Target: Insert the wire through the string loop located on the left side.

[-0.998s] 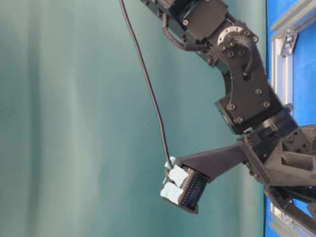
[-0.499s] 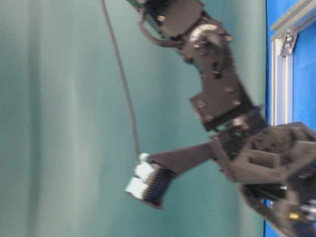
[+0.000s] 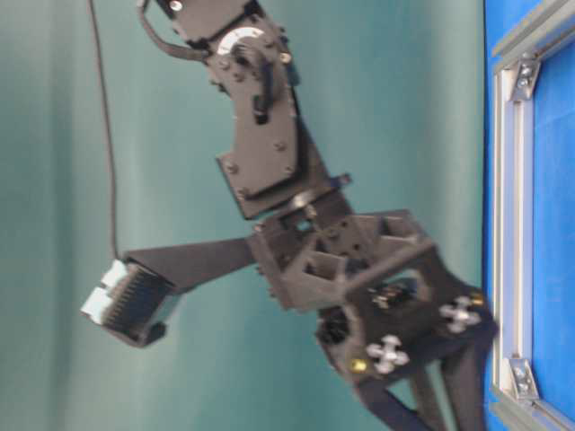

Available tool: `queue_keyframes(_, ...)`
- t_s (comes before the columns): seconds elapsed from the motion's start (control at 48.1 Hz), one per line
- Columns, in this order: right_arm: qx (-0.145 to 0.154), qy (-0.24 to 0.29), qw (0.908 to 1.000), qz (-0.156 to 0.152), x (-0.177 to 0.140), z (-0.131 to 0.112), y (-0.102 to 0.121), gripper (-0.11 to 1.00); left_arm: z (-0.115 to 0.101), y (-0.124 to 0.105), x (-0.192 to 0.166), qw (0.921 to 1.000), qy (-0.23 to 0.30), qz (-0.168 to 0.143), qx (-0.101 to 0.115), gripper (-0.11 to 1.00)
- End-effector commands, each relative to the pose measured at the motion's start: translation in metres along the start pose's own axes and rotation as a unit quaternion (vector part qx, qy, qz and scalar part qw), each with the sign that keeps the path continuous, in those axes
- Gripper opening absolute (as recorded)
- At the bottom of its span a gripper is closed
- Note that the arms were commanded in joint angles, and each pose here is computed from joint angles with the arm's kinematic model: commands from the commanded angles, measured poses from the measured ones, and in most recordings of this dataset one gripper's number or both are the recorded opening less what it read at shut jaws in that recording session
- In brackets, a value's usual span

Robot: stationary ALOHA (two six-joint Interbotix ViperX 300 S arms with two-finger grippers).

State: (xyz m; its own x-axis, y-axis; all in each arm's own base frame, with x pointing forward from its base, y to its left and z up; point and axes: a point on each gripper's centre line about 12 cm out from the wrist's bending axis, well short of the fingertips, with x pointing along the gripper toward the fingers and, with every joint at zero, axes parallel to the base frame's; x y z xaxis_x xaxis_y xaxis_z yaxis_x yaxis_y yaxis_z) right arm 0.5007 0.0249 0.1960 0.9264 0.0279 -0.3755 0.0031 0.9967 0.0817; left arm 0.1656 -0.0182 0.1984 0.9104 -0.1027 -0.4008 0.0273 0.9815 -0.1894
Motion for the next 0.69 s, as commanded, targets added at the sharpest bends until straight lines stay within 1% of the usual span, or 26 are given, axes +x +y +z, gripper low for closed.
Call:
queue_keyframes(0.0,0.0,-0.025,0.9997,0.001,-0.0127,0.0233,0.0005,0.94,0.0092,-0.0005,0.0,0.9999,-0.011,0.002,0.001,0.76)
queue_keyframes(0.229,0.001,-0.024,0.9997,0.001,-0.0127,0.0225,0.0005,0.94,0.0069,0.0018,0.0012,1.0,-0.004,0.008,-0.001,0.76)
queue_keyframes(0.665,0.002,-0.018,0.9998,0.001,-0.0131,0.0212,0.0005,0.94,0.0049,0.0021,0.0012,0.9999,0.004,0.009,-0.001,0.75)
